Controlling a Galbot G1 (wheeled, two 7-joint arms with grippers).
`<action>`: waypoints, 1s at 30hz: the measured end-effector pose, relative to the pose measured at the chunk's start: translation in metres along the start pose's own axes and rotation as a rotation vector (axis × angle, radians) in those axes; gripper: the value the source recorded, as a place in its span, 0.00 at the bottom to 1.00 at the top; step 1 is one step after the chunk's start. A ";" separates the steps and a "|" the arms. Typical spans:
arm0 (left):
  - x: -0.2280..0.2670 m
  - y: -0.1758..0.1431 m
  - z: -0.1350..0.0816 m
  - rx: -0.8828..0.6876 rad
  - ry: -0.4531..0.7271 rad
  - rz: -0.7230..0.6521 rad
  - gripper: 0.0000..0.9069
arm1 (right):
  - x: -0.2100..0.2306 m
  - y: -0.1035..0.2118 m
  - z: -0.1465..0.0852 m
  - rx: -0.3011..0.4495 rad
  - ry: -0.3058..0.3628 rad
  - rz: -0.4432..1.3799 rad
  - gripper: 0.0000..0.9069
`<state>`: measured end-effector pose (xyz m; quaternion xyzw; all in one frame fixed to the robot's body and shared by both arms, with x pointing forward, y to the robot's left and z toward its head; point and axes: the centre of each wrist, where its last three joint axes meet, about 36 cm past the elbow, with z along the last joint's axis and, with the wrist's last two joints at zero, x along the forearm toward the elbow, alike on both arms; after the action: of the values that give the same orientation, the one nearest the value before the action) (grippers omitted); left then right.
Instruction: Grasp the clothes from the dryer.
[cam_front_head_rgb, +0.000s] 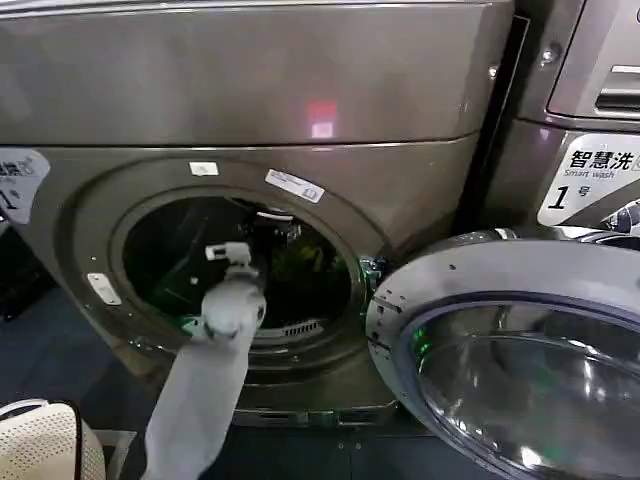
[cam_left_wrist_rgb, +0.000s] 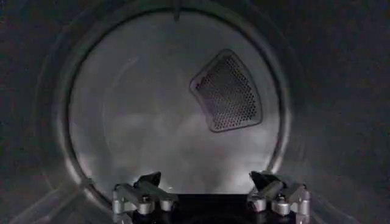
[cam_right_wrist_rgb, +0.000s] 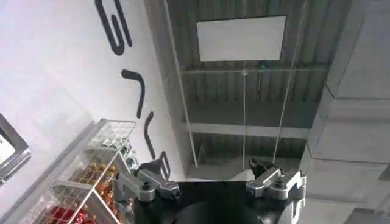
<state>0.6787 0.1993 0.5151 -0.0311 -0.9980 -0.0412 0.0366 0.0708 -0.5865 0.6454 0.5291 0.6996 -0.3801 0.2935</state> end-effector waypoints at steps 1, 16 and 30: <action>-0.006 0.003 -0.001 -0.021 0.005 0.006 1.00 | 0.000 0.000 0.000 0.001 0.000 -0.002 1.00; -0.084 0.058 -0.042 -0.669 0.192 0.447 1.00 | 0.004 0.002 0.002 0.002 0.004 -0.020 1.00; -0.102 0.054 -0.066 -1.192 0.467 0.865 1.00 | 0.010 0.008 0.004 0.003 0.012 -0.028 1.00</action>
<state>0.7887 0.2410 0.5776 -0.4232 -0.6727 -0.5591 0.2363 0.0755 -0.5837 0.6336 0.5222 0.7080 -0.3819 0.2832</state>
